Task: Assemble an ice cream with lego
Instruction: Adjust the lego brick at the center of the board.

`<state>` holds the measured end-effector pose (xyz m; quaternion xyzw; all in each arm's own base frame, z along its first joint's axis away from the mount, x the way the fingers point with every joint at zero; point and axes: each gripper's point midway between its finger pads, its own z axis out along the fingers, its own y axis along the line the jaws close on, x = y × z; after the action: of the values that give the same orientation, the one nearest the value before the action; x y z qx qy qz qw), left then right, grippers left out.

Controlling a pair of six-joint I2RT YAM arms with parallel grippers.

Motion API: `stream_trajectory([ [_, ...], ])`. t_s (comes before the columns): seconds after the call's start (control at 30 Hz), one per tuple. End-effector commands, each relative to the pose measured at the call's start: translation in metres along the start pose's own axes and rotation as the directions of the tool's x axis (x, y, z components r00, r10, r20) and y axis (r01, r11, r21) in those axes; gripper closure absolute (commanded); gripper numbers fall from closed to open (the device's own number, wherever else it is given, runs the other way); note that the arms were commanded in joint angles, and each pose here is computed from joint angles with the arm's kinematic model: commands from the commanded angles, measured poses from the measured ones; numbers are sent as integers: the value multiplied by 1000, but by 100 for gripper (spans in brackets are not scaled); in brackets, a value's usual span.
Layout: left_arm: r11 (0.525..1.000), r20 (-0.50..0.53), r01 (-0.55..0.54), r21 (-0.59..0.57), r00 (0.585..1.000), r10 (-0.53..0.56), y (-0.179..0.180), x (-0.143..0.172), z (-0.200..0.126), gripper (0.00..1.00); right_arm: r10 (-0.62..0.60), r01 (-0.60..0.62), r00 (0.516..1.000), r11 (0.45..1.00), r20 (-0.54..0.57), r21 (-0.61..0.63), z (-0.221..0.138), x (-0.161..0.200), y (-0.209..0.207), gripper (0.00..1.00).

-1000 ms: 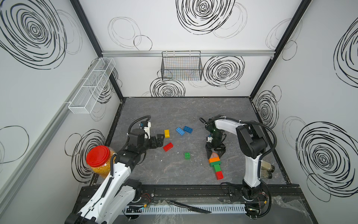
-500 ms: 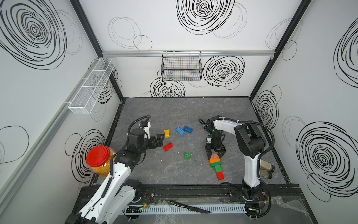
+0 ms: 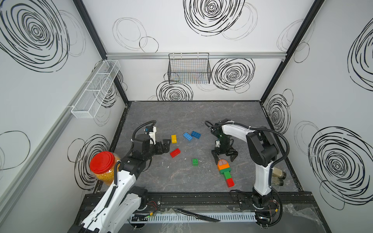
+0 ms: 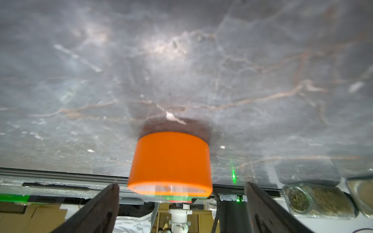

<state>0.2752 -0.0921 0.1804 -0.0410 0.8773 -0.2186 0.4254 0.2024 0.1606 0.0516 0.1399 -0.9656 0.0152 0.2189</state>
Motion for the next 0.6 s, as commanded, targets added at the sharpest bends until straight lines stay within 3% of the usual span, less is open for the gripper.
stream_trajectory([
  [0.0,1000,48,-5,-3,999,5,0,-11,-4,1,20,-26,988,999,153,41,-27,5,5,0],
  [0.27,1000,59,-15,-14,998,15,0,-12,-5,1,33,-62,907,996,420,57,-45,14,33,3],
  [0.37,1000,57,-20,-22,998,22,-1,-10,-5,1,42,-75,873,996,485,49,-42,18,46,16],
  [0.47,999,62,-28,-32,998,30,-1,-10,-6,1,55,-97,842,994,537,50,-36,22,55,36],
  [0.57,999,68,-32,-39,997,35,-1,-10,-7,1,53,-107,814,993,578,58,-31,25,63,46],
])
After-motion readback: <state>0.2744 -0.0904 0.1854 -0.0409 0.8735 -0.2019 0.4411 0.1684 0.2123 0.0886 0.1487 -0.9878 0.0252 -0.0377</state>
